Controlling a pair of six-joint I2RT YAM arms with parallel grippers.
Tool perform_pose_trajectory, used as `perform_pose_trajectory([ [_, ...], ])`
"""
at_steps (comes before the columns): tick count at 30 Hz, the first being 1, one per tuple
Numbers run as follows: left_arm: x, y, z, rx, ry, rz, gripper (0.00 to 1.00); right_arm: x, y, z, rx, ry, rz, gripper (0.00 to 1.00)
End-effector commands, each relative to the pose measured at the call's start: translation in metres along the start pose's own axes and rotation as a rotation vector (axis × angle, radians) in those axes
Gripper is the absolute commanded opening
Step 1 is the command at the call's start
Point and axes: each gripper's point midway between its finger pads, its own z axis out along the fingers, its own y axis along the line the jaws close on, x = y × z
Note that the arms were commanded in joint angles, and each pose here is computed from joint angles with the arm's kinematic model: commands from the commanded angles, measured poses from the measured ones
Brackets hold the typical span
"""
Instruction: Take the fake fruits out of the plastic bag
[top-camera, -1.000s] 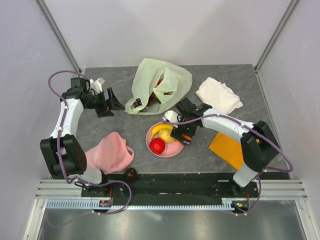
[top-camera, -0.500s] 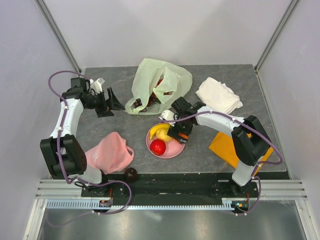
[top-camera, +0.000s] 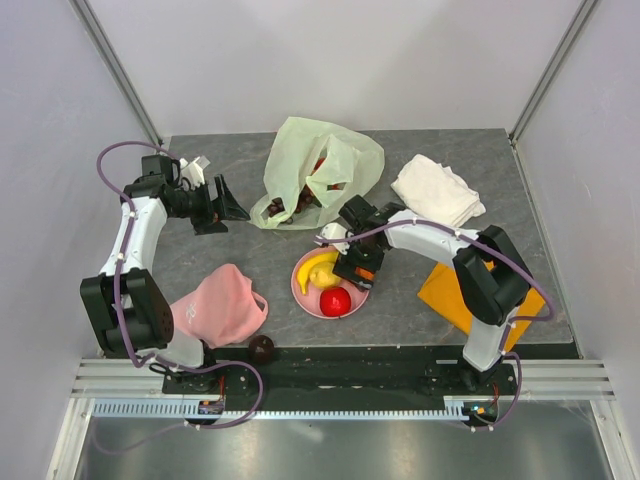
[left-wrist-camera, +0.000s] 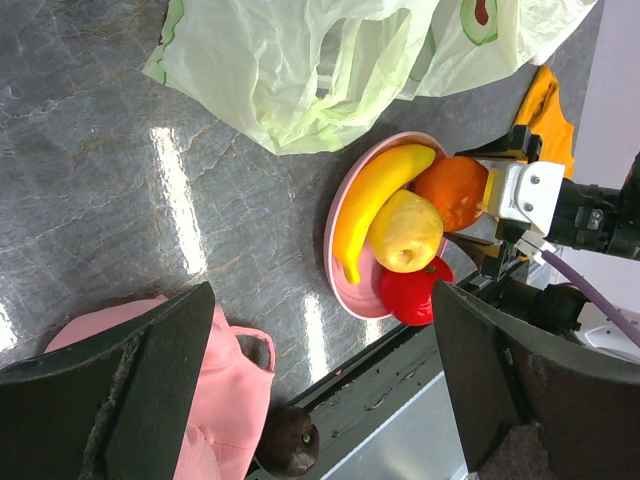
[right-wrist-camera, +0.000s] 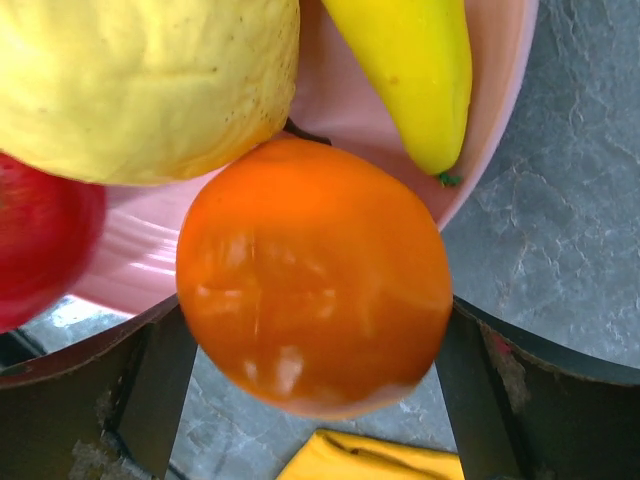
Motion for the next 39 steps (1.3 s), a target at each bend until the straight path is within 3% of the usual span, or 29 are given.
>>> perform_pose_trajectory([
  [1, -0.011, -0.002, 0.000, 0.017, -0.025, 0.043, 0.96, -0.022, 0.000, -0.038, 0.018, -0.064, 0.009, 0.98],
  [9, -0.012, -0.003, 0.000, 0.028, -0.022, 0.045, 0.96, -0.032, 0.007, -0.105, 0.064, -0.152, -0.009, 0.98],
  [12, -0.015, -0.004, 0.000, 0.028, -0.028, 0.052, 0.96, -0.060, 0.024, -0.136, 0.009, -0.335, -0.068, 0.98],
  [13, -0.016, -0.003, -0.001, 0.025, -0.031, 0.051, 0.96, -0.085, 0.032, -0.157, 0.001, -0.483, -0.092, 0.98],
  [15, -0.020, -0.005, -0.003, 0.014, -0.044, 0.065, 0.96, -0.115, 0.036, -0.171, 0.012, -0.609, -0.114, 0.98],
  [20, -0.029, -0.003, -0.019, -0.067, -0.092, 0.103, 0.96, -0.165, 0.096, -0.146, -0.225, -0.619, -0.304, 0.98],
  [24, -0.033, -0.003, -0.035, -0.141, -0.135, 0.132, 0.97, -0.196, 0.121, -0.123, -0.315, -0.642, -0.409, 0.96],
  [28, -0.045, 0.004, -0.055, -0.212, -0.171, 0.116, 0.99, -0.203, 0.177, -0.086, -0.415, -0.591, -0.553, 0.98],
  [34, -0.064, 0.019, -0.073, -0.200, -0.226, 0.027, 0.99, -0.203, 0.223, -0.056, -0.483, -0.600, -0.808, 0.97],
  [39, -0.074, 0.029, -0.087, -0.176, -0.265, -0.041, 0.99, -0.203, 0.256, -0.040, -0.543, -0.637, -0.923, 0.98],
])
